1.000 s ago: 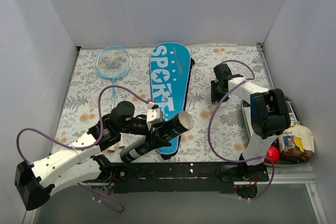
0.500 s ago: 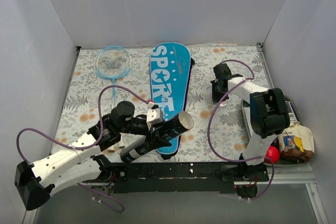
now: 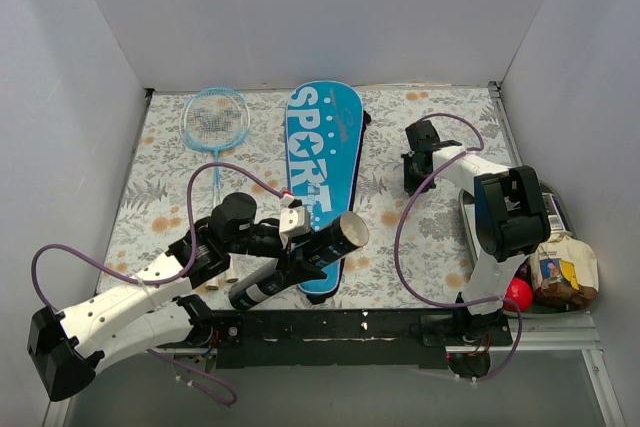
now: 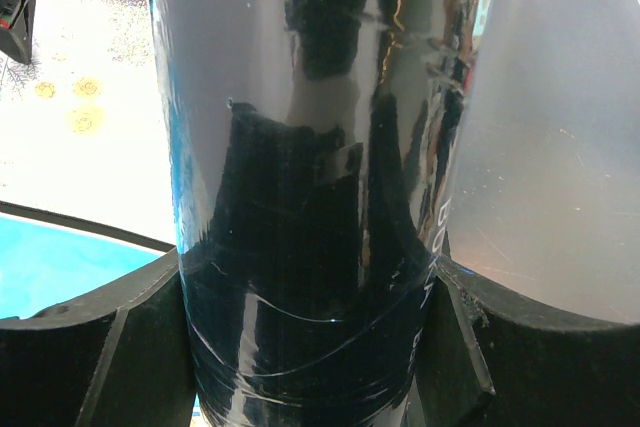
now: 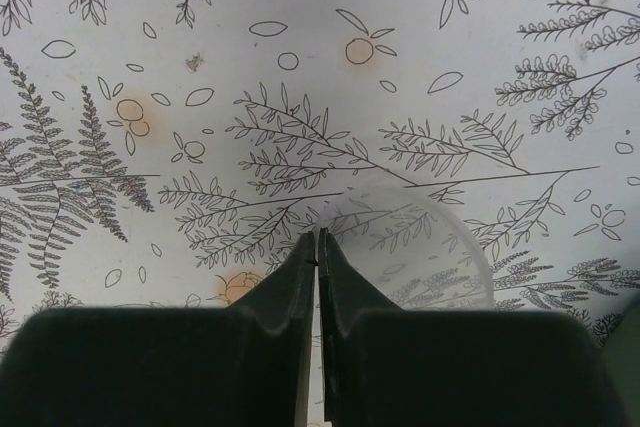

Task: Pack up the badminton gear

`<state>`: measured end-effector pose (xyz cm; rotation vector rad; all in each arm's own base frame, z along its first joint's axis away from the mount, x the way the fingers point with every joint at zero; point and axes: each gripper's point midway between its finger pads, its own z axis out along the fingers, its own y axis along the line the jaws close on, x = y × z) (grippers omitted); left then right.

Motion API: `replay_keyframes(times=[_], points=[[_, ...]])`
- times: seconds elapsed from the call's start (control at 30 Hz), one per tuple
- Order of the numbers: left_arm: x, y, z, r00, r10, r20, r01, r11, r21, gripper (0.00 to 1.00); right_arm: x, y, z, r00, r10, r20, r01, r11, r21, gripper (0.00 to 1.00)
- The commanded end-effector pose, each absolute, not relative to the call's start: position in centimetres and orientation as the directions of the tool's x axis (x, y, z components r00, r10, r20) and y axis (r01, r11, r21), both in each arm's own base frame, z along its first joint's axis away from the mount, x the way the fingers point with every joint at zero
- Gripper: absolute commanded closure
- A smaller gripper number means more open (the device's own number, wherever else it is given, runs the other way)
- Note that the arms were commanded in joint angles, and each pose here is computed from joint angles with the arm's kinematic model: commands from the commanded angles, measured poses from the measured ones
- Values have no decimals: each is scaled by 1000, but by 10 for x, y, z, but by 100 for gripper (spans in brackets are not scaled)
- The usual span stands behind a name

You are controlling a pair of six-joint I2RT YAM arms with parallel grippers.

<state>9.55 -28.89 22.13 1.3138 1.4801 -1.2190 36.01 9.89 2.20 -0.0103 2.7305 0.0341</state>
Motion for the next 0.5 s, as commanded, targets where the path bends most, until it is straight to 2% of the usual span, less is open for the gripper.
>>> replay_keyframes(times=[0.0,0.1,0.27,0.47], points=[[95,-290,234,-102,180,-978,994,-16,-107,77,372,96,28,-904,-4,-427,-6,1000,5,93],[94,-290,235,-101,179,-979,994,-18,-106,77,373,96,31,-902,-2,-432,-4,1000,5,91],[95,-290,234,-102,180,-978,994,-18,-107,77,376,96,40,-894,4,-448,-1,1000,10,80],[94,-290,233,-104,182,-978,994,-21,-109,77,376,93,46,-888,5,-459,6,1000,-1,73]])
